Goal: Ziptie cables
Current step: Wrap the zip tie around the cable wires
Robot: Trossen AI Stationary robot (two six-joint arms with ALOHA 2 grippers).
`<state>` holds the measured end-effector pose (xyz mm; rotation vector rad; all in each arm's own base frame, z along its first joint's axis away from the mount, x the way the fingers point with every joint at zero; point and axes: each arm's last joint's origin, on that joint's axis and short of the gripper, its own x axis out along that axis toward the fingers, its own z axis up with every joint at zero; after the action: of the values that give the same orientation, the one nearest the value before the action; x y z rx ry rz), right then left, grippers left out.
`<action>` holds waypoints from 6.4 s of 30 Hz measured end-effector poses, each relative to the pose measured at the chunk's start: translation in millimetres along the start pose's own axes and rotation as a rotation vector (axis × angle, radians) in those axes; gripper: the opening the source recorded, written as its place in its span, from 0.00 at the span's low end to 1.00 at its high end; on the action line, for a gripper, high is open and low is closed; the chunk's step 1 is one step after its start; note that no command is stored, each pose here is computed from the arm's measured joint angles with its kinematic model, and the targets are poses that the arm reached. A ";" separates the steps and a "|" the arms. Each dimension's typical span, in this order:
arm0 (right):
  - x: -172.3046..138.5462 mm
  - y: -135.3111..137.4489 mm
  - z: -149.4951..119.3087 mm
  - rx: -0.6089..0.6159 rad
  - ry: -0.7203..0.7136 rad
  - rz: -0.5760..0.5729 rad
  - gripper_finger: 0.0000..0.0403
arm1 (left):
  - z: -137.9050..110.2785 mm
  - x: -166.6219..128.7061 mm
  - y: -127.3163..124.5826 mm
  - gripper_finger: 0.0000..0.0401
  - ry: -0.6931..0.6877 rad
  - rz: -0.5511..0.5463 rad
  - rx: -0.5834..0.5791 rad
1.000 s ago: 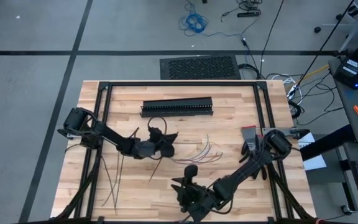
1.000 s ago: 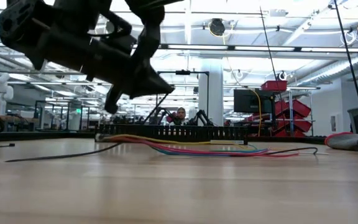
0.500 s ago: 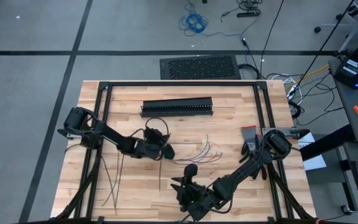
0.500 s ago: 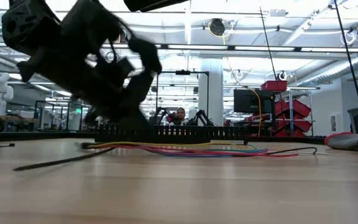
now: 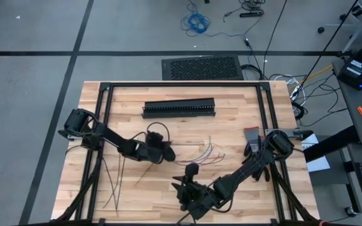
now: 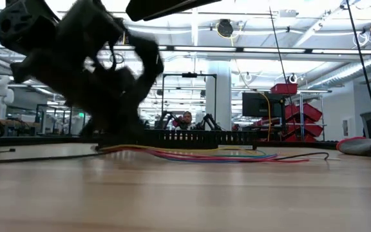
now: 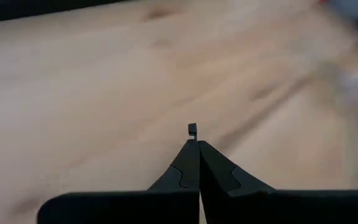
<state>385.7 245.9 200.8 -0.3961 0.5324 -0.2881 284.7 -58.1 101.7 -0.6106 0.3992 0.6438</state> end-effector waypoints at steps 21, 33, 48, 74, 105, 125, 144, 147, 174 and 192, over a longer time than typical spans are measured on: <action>-24.3 13.1 -17.0 -0.008 0.066 -0.049 0.29 | 49.7 5.9 -65.4 0.00 -0.220 -0.275 -0.042; 24.3 2.9 -36.1 0.019 0.192 -0.028 0.29 | 12.0 41.3 -24.6 0.00 -0.015 0.023 0.036; 81.6 -12.5 -18.0 -0.025 0.011 0.484 0.29 | 10.9 42.8 -16.7 0.00 -0.007 0.099 0.061; 125.3 31.7 -38.8 -0.175 -0.056 0.444 0.29 | 10.7 42.5 -17.0 0.00 -0.005 0.096 0.137; 150.0 12.8 -41.6 -0.174 0.048 0.480 0.10 | 8.4 42.6 -17.0 0.00 0.002 0.096 0.168; 114.6 4.3 -36.4 -0.127 0.279 0.580 0.00 | 3.0 46.9 -14.6 0.00 0.003 0.108 0.177; 62.6 -8.8 -47.0 -0.096 0.687 0.478 0.00 | -4.8 40.7 -22.0 0.00 0.013 0.066 0.188; 57.0 -10.3 -47.6 -0.094 0.720 0.468 0.00 | -7.1 38.8 -23.7 0.00 0.017 0.058 0.194; -14.3 8.0 -22.1 -0.133 0.536 0.280 0.07 | -12.6 24.9 -43.8 0.00 -0.074 -0.038 0.170; 10.3 36.9 -34.4 0.184 0.062 0.126 0.13 | -17.1 22.0 -33.5 0.00 -0.143 0.129 0.209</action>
<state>381.6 264.8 153.2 -0.1751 0.5844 -0.2263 320.3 -80.9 90.8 -0.3396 0.3685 0.7537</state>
